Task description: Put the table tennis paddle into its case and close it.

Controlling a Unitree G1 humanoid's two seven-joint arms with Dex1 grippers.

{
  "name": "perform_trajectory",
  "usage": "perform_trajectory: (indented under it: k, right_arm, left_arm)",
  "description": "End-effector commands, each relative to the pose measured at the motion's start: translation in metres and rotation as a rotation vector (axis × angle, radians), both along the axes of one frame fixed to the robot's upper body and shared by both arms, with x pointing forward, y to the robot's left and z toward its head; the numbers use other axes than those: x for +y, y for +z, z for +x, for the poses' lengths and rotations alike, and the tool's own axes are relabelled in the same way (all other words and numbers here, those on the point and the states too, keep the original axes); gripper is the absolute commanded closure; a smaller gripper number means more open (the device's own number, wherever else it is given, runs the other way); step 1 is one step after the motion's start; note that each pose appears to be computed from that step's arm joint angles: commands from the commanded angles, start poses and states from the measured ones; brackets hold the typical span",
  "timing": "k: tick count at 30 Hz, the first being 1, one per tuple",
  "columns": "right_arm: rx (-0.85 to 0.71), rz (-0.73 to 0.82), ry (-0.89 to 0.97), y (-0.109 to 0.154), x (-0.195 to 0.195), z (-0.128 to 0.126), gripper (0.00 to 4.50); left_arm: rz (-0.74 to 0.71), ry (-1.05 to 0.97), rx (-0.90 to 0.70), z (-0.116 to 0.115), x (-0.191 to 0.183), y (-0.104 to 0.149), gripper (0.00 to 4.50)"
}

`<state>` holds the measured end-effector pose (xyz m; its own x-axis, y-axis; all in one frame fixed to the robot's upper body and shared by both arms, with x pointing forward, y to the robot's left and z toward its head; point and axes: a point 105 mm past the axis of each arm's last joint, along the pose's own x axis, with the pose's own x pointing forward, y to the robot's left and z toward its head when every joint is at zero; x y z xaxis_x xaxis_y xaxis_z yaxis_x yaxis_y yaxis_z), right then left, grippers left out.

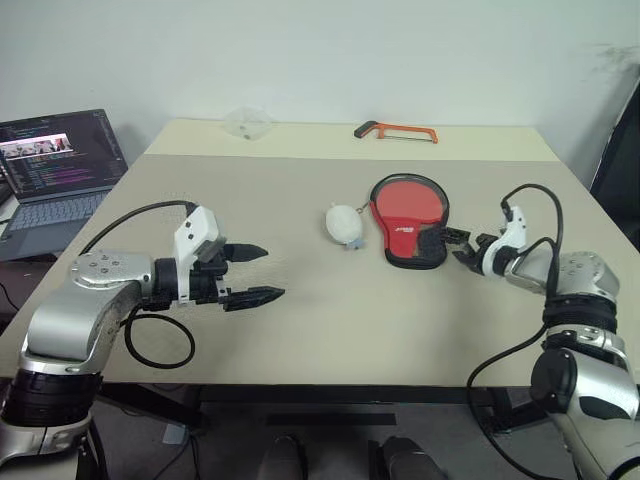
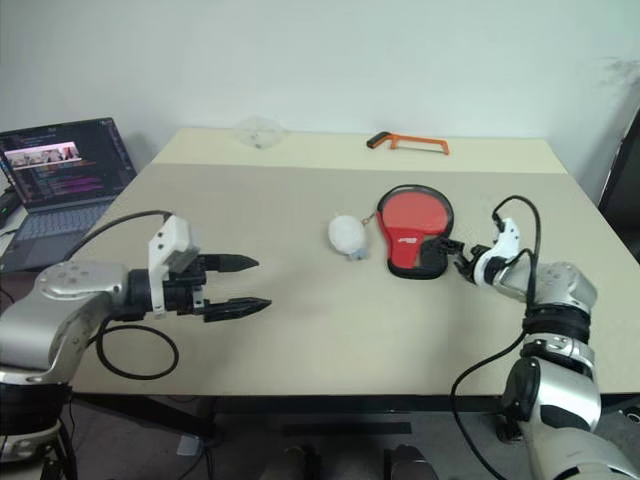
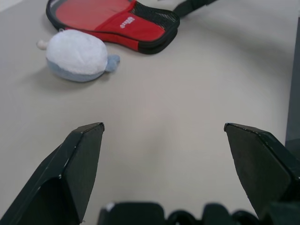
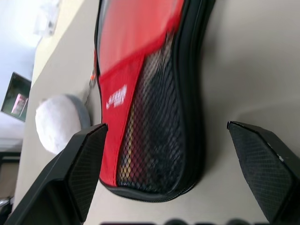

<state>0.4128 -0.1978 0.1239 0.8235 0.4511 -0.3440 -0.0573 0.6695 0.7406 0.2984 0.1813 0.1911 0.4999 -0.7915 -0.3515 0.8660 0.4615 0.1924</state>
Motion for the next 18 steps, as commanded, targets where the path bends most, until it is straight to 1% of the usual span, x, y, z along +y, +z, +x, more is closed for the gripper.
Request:
perform_trajectory:
  k: [1,9,12,15,18]
  right_arm:
    - [-0.020,0.018,0.036,0.002,0.013,0.001,0.00]
    - [-0.022,0.038,0.070,-0.002,0.035,0.004,0.00]
    - [-0.040,0.062,0.094,0.004,0.043,0.005,0.00]
    - [-0.079,0.115,0.136,0.016,0.056,0.005,0.00]
    - [-0.096,0.141,0.150,0.022,0.060,0.005,0.00]
  left_arm:
    - [-0.009,-0.014,-0.048,-0.002,-0.007,0.009,0.03]
    - [0.001,-0.007,-0.055,-0.003,-0.011,0.008,0.03]
    - [0.000,-0.003,-0.058,-0.002,-0.011,0.008,0.03]
    - [0.001,0.000,-0.067,0.000,-0.012,0.008,0.03]
    - [0.000,-0.008,-0.069,-0.001,-0.016,0.007,0.03]
